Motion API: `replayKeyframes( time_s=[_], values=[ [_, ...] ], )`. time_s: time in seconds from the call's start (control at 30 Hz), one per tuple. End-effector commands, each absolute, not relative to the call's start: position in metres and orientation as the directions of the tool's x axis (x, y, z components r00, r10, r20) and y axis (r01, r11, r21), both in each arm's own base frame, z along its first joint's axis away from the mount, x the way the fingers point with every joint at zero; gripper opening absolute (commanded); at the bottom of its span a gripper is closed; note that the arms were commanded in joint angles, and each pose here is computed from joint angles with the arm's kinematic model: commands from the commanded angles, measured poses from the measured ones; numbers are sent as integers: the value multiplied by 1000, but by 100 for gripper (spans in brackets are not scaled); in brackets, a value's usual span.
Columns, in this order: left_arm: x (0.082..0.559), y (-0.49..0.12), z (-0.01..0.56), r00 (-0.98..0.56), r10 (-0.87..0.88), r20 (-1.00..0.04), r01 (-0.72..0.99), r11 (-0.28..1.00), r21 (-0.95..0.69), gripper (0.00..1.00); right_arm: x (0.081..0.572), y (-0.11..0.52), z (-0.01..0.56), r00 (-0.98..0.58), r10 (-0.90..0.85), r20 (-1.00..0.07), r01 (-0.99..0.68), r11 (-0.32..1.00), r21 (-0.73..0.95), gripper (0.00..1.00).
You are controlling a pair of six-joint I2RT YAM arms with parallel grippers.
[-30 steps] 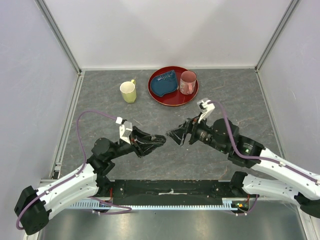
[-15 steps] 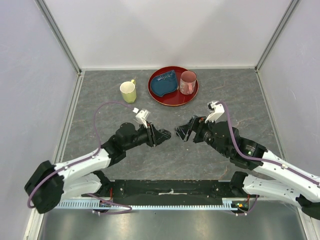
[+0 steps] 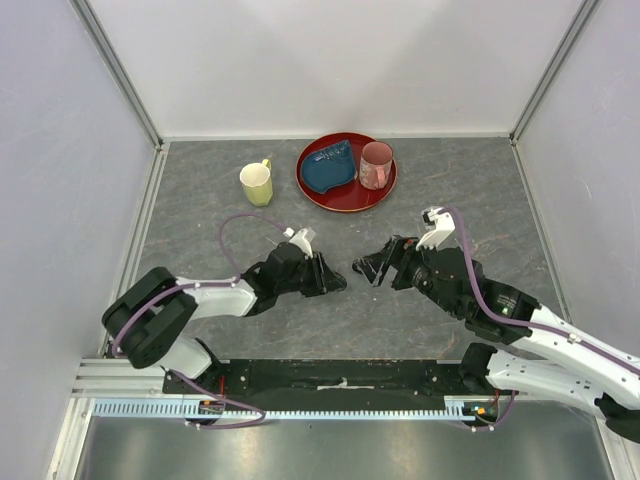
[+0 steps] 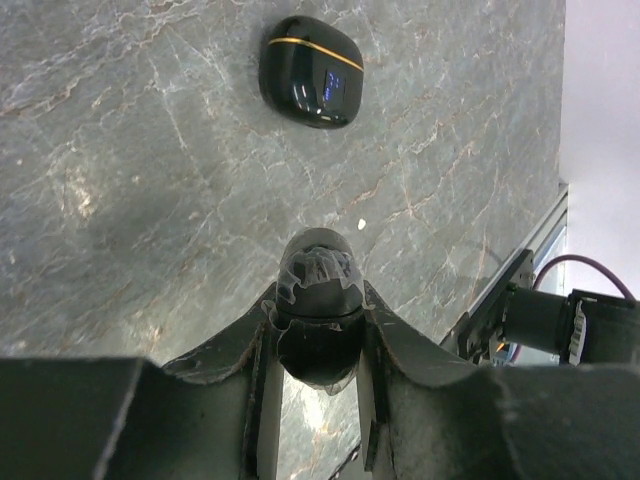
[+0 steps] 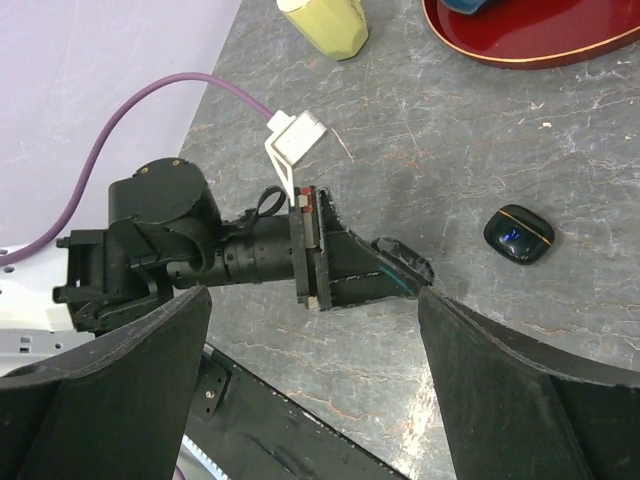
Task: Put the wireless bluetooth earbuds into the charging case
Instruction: Place the charging case at the center of the board.
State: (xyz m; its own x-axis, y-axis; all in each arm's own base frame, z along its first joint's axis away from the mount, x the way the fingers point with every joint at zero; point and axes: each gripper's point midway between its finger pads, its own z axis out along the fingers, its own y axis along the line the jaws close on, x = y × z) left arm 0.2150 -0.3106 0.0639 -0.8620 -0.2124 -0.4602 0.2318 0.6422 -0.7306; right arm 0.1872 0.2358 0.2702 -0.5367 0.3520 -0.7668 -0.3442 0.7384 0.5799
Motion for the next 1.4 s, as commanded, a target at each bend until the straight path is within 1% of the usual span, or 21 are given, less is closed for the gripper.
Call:
replayKeyframes(
  time_s=[0.0, 0.17, 0.33, 0.6, 0.7, 0.83, 0.87, 0.93, 1.1, 1.17, 1.23, 1.27, 1.3, 1.37],
  values=[
    [237, -335, 84, -846, -282, -453, 228, 576, -785, 13, 188, 230, 270, -528, 372, -763, -330, 739, 588, 91],
    [246, -341, 79, -840, -304, -449, 216, 572, -792, 17, 187, 229, 269, -525, 366, -768, -333, 742, 581, 92],
    [251, -346, 65, -845, -341, -411, 169, 560, -811, 20, 188, 229, 266, -527, 356, -772, -331, 750, 572, 92],
    [249, -340, 45, -855, -361, -373, 105, 583, -806, 31, 188, 231, 270, -527, 359, -770, -336, 745, 577, 93],
    [246, -334, 40, -857, -361, -367, 89, 599, -796, 39, 189, 231, 270, -525, 358, -772, -336, 746, 574, 93],
    [241, -324, 35, -859, -358, -366, 67, 630, -774, 45, 189, 232, 268, -529, 352, -772, -336, 748, 572, 93],
    [240, -323, 37, -856, -357, -373, 75, 630, -773, 53, 189, 232, 269, -529, 353, -772, -335, 749, 572, 93],
    [237, -318, 34, -858, -353, -374, 65, 648, -759, 59, 190, 233, 267, -531, 347, -773, -335, 752, 568, 93],
    [234, -302, 40, -837, -361, -410, 64, 681, -730, 62, 190, 234, 265, -533, 342, -774, -334, 755, 564, 93],
    [231, -293, 37, -837, -347, -424, 58, 713, -699, 63, 191, 234, 266, -531, 342, -775, -335, 755, 563, 93],
    [230, -286, 47, -817, -347, -461, 84, 719, -690, 64, 192, 233, 264, -530, 345, -775, -327, 760, 562, 93],
    [227, -279, 46, -810, -350, -472, 83, 727, -682, 65, 193, 231, 263, -528, 349, -774, -319, 764, 561, 93],
    [226, -272, 45, -803, -352, -481, 78, 738, -670, 73, 195, 228, 263, -518, 362, -775, -304, 769, 562, 94],
    [230, -260, 62, -756, -375, -537, 95, 748, -657, 74, 196, 223, 260, -511, 391, -766, -272, 772, 575, 95]
  ],
)
